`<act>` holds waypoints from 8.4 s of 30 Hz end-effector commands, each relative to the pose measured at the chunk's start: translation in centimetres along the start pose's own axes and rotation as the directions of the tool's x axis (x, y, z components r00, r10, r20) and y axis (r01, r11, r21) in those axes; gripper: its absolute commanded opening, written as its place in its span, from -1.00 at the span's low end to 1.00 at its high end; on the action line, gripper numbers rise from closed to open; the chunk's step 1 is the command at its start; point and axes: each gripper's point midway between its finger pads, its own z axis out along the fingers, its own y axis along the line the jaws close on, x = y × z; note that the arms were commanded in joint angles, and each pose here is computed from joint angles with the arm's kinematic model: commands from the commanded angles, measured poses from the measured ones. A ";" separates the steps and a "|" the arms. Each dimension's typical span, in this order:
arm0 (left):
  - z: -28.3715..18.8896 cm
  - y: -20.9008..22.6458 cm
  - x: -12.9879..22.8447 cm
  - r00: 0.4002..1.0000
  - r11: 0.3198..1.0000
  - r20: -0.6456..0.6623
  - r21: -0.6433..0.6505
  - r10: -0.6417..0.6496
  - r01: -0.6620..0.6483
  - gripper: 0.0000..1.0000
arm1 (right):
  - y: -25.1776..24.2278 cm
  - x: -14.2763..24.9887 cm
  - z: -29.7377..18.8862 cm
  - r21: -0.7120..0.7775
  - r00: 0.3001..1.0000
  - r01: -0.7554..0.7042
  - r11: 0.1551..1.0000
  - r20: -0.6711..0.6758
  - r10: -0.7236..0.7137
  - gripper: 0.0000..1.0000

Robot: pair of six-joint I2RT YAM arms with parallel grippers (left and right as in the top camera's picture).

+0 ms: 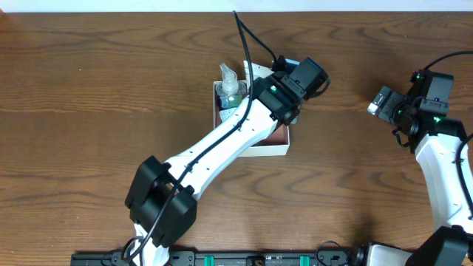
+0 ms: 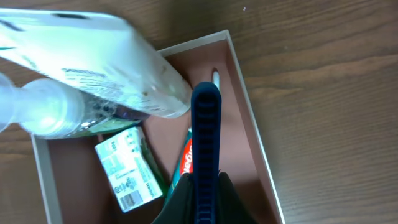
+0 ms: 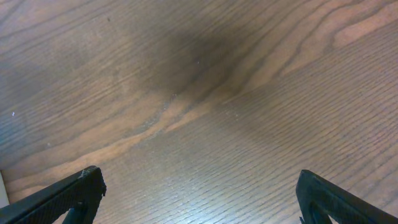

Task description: Pack container

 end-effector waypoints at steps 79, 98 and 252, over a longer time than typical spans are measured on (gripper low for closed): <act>-19.7 27.8 11.0 0.388 0.879 0.840 0.198 -0.380 0.433 0.96 | -0.3 -0.9 -0.7 0.008 1.000 -0.001 1.000 0.029 0.000 0.98; -13.4 27.5 14.4 0.261 0.896 0.899 0.245 -0.353 0.369 0.96 | -0.3 -0.9 -0.7 0.008 1.000 -0.001 1.000 0.029 0.000 0.98; -6.1 27.0 18.4 0.533 0.901 0.768 0.128 -0.354 0.414 0.96 | 1.8 10.5 -10.2 -0.193 0.652 0.392 0.899 0.748 -0.124 0.99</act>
